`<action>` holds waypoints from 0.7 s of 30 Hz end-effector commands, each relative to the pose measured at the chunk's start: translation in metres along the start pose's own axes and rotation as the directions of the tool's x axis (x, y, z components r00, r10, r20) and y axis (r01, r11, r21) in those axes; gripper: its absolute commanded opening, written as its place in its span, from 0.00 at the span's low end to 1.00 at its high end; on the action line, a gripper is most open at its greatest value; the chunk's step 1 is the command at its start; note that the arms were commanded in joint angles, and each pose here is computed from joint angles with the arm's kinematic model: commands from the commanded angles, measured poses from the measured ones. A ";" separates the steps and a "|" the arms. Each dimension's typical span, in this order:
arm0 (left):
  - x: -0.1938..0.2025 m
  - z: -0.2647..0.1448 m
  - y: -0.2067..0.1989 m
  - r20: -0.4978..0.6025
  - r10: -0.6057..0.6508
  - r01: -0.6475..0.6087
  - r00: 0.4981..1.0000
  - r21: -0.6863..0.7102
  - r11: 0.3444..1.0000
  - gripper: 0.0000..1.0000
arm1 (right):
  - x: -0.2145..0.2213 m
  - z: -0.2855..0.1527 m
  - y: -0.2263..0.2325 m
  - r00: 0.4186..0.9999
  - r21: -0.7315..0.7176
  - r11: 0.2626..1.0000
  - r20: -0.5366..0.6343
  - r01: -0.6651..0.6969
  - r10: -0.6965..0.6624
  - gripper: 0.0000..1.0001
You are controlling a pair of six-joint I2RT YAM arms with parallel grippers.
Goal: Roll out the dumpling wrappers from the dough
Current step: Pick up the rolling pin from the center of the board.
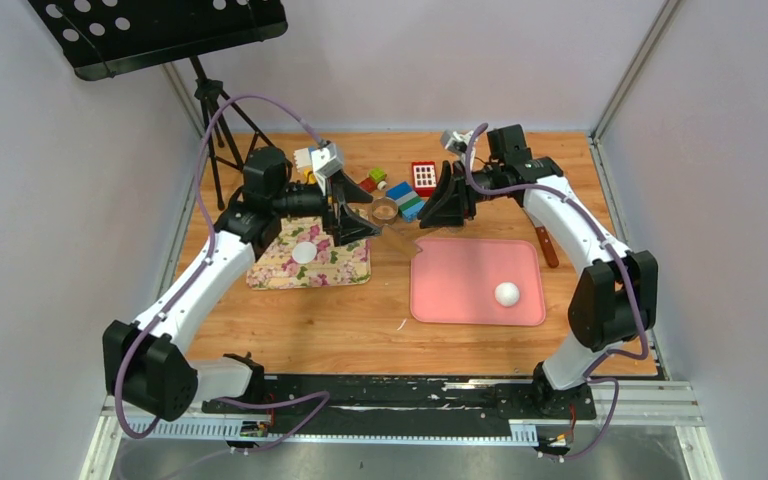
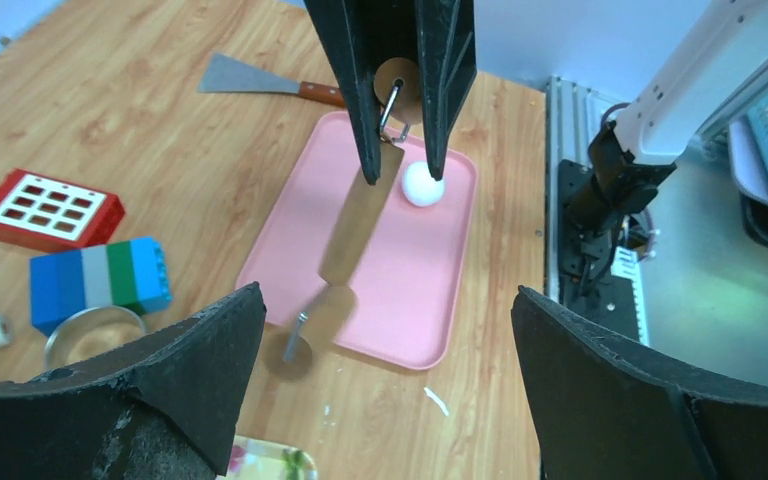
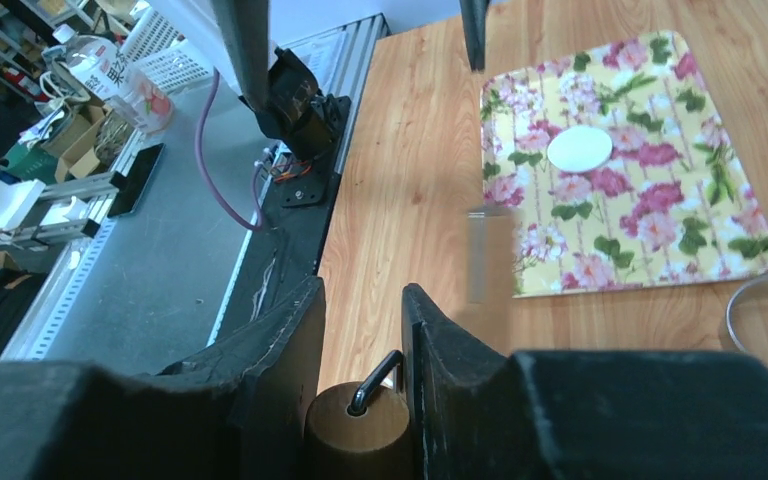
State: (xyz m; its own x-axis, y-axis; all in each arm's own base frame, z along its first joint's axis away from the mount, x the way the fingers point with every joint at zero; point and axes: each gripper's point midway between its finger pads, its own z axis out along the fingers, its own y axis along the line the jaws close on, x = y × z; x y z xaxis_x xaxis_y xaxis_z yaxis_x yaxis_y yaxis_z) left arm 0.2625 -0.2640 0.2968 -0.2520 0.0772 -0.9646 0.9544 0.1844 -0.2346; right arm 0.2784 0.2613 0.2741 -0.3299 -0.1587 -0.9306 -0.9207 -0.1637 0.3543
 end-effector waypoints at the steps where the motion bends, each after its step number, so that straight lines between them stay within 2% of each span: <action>1: -0.010 0.001 -0.002 -0.042 0.123 -0.123 0.991 0.001 0.992 1.00 | -0.021 -0.002 0.014 1.000 0.041 0.999 -0.008 -0.003 0.003 0.00; 7: 0.016 0.018 -0.002 -0.139 0.177 -0.176 0.974 0.022 0.984 1.00 | -0.026 -0.008 0.008 0.999 0.183 0.983 -0.042 0.024 -0.017 0.00; 11: 0.029 0.031 0.011 -0.189 0.246 -0.245 0.951 0.030 0.969 1.00 | -0.038 -0.008 0.025 1.000 0.160 0.987 -0.024 0.023 -0.020 0.00; 15: 0.022 0.044 0.021 -0.177 0.292 -0.284 0.940 0.069 0.956 1.00 | -0.048 -0.010 0.043 0.999 0.151 0.987 -0.020 0.045 -0.043 0.00; 18: 0.013 0.052 0.017 -0.151 0.346 -0.331 0.926 0.113 0.937 1.00 | -0.053 -0.011 0.054 0.999 0.140 0.989 -0.017 0.045 -0.043 0.00; 21: 0.017 0.056 0.005 -0.171 0.401 -0.366 0.900 0.203 0.908 1.00 | -0.054 -0.012 0.060 0.999 0.132 0.990 -0.015 0.043 -0.041 0.00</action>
State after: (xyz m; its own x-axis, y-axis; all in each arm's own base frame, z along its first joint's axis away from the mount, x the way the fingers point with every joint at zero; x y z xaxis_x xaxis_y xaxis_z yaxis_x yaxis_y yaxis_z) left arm 0.2843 -0.3050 0.2462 -0.0484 0.3294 -0.9429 0.9965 0.0804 -0.0231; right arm 0.2613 0.2497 0.3131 -0.3520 -0.2001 -0.9144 -0.9343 0.0162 0.3561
